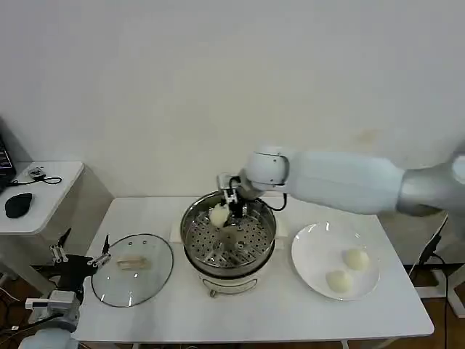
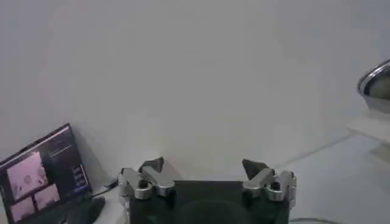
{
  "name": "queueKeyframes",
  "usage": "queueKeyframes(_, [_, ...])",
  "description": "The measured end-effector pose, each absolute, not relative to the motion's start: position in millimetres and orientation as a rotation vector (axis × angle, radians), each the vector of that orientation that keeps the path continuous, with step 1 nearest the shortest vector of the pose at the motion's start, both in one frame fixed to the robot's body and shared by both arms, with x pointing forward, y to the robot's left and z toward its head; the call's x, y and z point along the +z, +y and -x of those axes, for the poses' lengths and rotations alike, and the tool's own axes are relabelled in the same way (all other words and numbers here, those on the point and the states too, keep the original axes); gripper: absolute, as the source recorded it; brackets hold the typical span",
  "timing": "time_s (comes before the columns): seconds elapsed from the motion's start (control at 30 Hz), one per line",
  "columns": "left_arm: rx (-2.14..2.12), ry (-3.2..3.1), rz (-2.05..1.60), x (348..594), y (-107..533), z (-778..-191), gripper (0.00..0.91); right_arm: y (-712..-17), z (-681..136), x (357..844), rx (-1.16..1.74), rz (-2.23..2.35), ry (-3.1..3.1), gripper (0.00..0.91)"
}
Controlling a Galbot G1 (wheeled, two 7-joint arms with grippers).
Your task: Take steamed baozi put them in steamer then cover it.
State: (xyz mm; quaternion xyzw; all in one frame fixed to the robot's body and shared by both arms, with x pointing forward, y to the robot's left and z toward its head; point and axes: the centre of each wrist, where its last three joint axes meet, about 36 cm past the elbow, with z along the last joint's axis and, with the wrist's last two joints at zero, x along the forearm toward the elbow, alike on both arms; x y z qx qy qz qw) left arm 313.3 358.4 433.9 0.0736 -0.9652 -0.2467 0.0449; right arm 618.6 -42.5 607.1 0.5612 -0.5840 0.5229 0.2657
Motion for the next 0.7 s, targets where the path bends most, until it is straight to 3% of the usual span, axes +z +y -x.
queueKeyframes(0.5, [-0.752, -2.954, -0.235, 436, 360, -312, 0.907, -3, -621, 584, 1.369, -1.505, -1.554, 0.655])
queueKeyframes(0.57, [-0.752, -2.953, -0.234, 436, 360, -312, 0.907, -1, -621, 583, 1.368, -1.502, -1.551, 0.856])
queueKeyframes(0.6, [-0.751, -2.953, -0.235, 436, 360, -312, 0.907, 0, -621, 582, 1.368, -1.502, -1.549, 0.907])
queueKeyframes(0.7, [-0.748, -2.955, -0.236, 436, 359, -311, 0.907, 0, -621, 579, 1.371, -1.499, -1.542, 0.907])
